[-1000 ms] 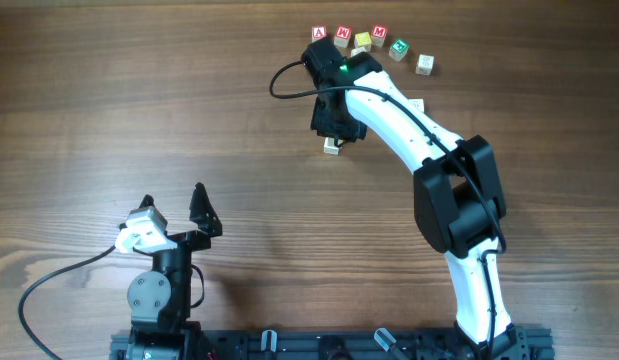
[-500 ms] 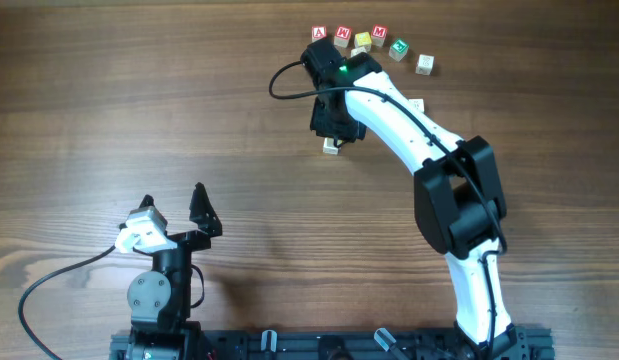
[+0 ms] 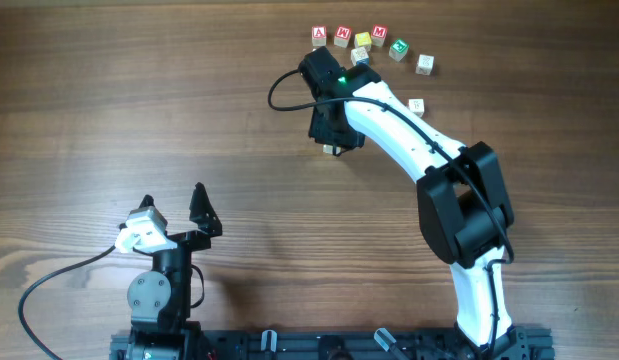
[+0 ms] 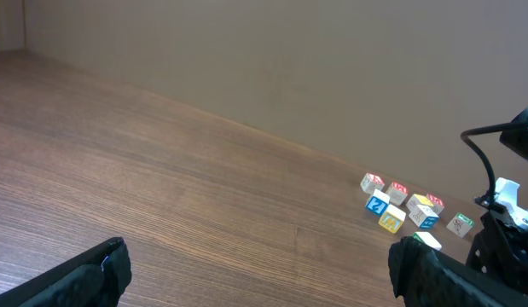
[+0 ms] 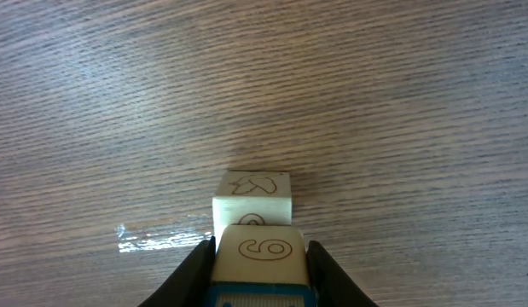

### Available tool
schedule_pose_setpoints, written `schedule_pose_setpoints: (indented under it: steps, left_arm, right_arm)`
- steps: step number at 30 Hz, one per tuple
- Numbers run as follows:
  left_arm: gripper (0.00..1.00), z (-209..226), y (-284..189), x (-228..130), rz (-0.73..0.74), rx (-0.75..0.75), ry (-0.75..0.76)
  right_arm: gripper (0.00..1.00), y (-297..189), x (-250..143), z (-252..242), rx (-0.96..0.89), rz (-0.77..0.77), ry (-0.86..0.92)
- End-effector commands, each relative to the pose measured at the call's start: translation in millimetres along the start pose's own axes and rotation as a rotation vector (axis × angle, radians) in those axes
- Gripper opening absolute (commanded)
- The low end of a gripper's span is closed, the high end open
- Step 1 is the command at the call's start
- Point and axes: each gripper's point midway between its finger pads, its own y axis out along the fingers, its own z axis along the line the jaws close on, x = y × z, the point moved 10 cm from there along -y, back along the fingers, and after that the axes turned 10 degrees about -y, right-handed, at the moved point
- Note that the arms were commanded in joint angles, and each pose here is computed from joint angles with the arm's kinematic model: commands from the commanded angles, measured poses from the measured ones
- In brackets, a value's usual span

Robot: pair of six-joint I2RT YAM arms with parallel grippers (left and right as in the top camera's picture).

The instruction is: Form a tower

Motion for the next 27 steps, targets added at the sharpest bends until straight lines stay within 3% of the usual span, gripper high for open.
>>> schedule_pose_setpoints:
  steps: [1, 27]
  left_arm:
    - [1.0, 2.0, 0.4, -1.0, -0.004, 0.011, 0.019]
    - [1.0, 2.0, 0.4, -1.0, -0.004, 0.011, 0.019]
  right_arm:
    - [0.07, -10.5, 4.2, -2.0, 0.001, -0.04, 0.024]
    - [0.1, -15.4, 13.2, -2.0, 0.036, -0.077, -0.04]
